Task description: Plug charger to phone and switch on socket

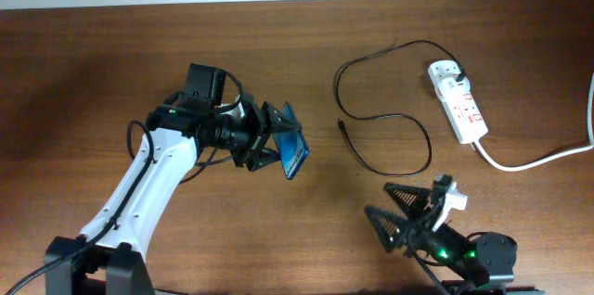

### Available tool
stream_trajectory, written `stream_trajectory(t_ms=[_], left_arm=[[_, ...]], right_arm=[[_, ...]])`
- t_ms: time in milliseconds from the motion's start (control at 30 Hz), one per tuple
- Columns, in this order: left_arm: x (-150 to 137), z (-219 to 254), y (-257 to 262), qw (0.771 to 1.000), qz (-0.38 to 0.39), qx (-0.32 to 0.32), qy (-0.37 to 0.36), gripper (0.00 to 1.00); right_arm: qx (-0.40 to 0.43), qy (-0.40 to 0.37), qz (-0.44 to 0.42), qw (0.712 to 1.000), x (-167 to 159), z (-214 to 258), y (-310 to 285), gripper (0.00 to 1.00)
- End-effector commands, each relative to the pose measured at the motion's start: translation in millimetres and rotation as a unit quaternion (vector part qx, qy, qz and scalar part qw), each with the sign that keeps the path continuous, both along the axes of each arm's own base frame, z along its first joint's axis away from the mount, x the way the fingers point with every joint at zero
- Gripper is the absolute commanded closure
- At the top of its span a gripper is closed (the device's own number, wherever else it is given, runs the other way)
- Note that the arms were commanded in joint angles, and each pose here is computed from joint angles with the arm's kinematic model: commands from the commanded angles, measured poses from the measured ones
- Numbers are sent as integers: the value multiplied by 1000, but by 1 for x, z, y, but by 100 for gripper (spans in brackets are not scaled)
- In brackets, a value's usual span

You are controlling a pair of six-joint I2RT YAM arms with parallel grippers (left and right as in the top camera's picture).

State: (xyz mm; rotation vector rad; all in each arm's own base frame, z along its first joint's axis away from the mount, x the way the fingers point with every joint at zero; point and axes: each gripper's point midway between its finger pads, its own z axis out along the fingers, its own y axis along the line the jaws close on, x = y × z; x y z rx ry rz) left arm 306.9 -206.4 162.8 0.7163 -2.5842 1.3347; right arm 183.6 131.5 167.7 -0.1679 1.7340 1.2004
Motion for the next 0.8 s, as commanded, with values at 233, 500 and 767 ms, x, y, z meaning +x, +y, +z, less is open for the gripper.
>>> stream_trajectory(t_ms=[233, 500, 767], left_arm=[[24, -4, 23, 991, 27, 96, -84, 70], [37, -8, 34, 985, 65, 129, -90, 69], [56, 9, 13, 985, 133, 79, -73, 69]], right_arm=[[11, 9, -25, 1000, 11, 33, -6, 2], [-118, 160, -45, 979, 90, 34, -17, 2], [-155, 65, 51, 984, 118, 17, 98, 2]])
